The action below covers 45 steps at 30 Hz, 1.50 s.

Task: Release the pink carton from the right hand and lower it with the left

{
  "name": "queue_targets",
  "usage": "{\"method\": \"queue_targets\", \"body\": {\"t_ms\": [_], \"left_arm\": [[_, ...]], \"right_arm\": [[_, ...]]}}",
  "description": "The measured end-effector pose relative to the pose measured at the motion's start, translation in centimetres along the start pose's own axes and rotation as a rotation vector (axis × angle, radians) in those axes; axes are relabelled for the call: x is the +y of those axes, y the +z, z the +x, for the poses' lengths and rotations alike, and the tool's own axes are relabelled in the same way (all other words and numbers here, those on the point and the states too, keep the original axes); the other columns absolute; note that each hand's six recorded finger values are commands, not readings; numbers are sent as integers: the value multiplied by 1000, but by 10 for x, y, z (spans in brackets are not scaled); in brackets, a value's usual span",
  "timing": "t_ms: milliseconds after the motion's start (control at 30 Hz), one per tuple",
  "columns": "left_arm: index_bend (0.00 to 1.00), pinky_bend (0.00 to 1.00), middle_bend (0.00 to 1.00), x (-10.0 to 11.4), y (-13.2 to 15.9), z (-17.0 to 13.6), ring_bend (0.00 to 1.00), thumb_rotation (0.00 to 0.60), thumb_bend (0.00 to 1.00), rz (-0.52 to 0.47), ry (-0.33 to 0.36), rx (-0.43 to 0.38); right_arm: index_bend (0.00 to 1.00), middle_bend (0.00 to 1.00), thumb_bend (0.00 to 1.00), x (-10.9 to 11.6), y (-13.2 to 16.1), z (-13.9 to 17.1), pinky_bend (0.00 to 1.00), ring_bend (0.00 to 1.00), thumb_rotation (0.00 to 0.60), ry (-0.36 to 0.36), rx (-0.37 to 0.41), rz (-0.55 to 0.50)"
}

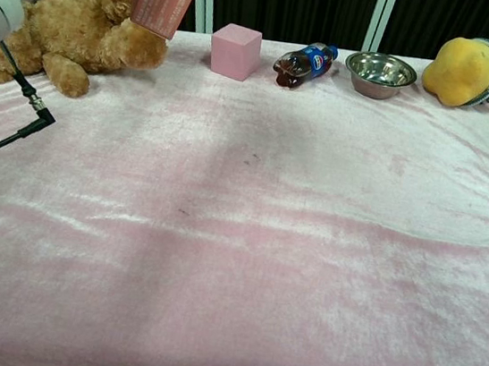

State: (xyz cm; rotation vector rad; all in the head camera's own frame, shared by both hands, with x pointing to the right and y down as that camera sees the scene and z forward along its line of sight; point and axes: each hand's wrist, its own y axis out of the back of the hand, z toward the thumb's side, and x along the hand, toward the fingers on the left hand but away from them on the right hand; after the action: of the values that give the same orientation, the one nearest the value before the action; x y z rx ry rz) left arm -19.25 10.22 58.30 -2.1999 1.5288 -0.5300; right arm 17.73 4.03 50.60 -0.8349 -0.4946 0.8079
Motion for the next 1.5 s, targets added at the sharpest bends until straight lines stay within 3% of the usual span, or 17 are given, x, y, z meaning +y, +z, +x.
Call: {"method": "queue_targets", "body": {"t_ms": [400,600,1033,1233,1333,1400,1500], "left_arm": [[484,580,484,0,3,-1,445,600,434,-7,-6,-22],[484,580,484,-4,-1,-1,445,600,433,46,-46,-10],[453,517,441,1,-71,-26,392,600,418,535,-334,178],[439,495,424,5,-100,-45,369,600,388,623,-421,248],[393,432,367,7,-113,-54,304,600,329,655,-452,277],[288,298,231,8,-117,-58,191,600,232,664,-459,290],[162,190,96,11,-121,-62,99,600,181,686,-468,306]], "right_arm": [[199,152,275,-4,-2,4,308,103,600,15,2,5],[199,152,276,-8,-3,8,308,104,600,32,4,12],[199,152,275,-24,-11,25,308,103,600,108,-36,-16],[199,151,276,-30,-9,35,308,104,600,137,-46,-39],[198,152,275,-34,-12,44,308,103,600,162,-61,-49],[198,152,275,-38,-12,51,309,103,600,182,-67,-54],[199,152,276,-42,-13,59,309,104,600,202,-75,-61]]}}
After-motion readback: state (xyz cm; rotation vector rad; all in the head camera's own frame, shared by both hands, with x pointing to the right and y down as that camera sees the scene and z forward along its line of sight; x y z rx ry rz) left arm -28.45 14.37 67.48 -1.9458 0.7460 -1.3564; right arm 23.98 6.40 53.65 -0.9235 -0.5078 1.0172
